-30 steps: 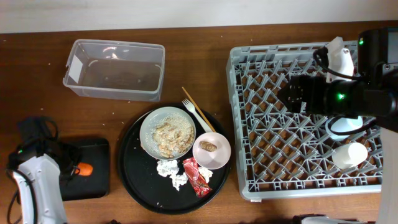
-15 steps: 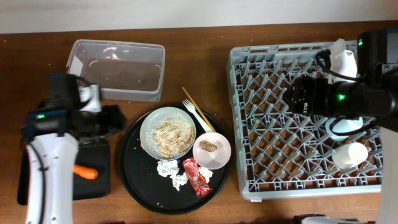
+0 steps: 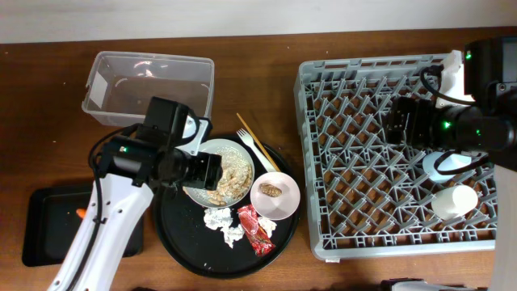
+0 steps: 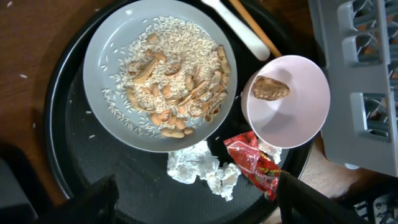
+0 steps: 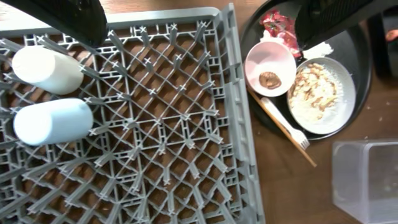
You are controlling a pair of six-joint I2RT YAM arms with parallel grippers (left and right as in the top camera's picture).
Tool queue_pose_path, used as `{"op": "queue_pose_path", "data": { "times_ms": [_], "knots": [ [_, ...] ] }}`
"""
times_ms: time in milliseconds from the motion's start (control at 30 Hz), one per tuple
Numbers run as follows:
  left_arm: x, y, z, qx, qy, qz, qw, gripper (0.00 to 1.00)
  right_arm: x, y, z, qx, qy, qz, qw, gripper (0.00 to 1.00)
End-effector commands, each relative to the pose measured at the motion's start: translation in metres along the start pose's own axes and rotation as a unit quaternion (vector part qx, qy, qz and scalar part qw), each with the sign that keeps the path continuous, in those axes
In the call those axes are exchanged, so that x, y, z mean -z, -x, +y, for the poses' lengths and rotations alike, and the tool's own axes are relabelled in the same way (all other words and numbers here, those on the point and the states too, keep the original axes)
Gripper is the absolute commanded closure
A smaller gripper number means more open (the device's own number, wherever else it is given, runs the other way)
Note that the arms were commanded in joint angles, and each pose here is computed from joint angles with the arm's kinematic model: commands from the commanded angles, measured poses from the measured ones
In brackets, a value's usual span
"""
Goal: Sort waste into correct bins and load items into the dishwasher rack
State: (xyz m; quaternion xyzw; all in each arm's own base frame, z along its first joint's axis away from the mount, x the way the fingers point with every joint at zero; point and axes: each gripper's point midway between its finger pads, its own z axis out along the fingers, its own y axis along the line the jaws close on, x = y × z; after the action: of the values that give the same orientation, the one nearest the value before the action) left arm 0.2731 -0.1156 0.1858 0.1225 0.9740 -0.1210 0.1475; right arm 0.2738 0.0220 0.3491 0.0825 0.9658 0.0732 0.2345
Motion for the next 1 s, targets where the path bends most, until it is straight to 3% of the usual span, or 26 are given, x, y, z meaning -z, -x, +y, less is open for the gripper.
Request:
{"op": "queue_pose_path", "data": {
  "times_ms": [0, 33, 200, 400, 600, 867, 967],
  "knots": [
    [-0.016, 0.004, -0.016, -0.014, -0.01, 0.017, 1.0, 0.2, -0.02, -0.014, -0.004, -0.021, -0.011, 0.043, 0.999, 0.01],
    [-0.028, 0.003, -0.022, -0.014, -0.009, 0.032, 0.999, 0.2, -0.045, -0.021, -0.021, -0.043, -0.056, 0.065, 0.995, 0.01],
    [-0.067, -0.007, -0.021, -0.004, 0.026, 0.094, 0.995, 0.2, -0.099, -0.063, -0.002, -0.034, 0.02, 0.169, 0.985, 0.03],
    [-0.061, -0.022, -0.022, 0.001, 0.023, 0.122, 0.992, 0.2, -0.103, -0.056, 0.012, -0.01, 0.032, 0.15, 0.988, 0.03],
    [-0.024, 0.007, -0.021, -0.002, 0.042, 0.041, 0.998, 0.17, -0.104, -0.055, 0.017, -0.002, 0.036, 0.145, 0.989, 0.02],
    [-0.034, 0.011, -0.013, 0.023, 0.065, 0.041, 0.997, 0.16, -0.103, -0.057, 0.016, -0.004, 0.035, 0.149, 0.988, 0.02],
    [-0.054, -0.013, -0.005, 0.056, 0.079, 0.08, 0.992, 0.16, -0.103, -0.058, 0.016, -0.004, 0.034, 0.152, 0.988, 0.02]
  ]
}}
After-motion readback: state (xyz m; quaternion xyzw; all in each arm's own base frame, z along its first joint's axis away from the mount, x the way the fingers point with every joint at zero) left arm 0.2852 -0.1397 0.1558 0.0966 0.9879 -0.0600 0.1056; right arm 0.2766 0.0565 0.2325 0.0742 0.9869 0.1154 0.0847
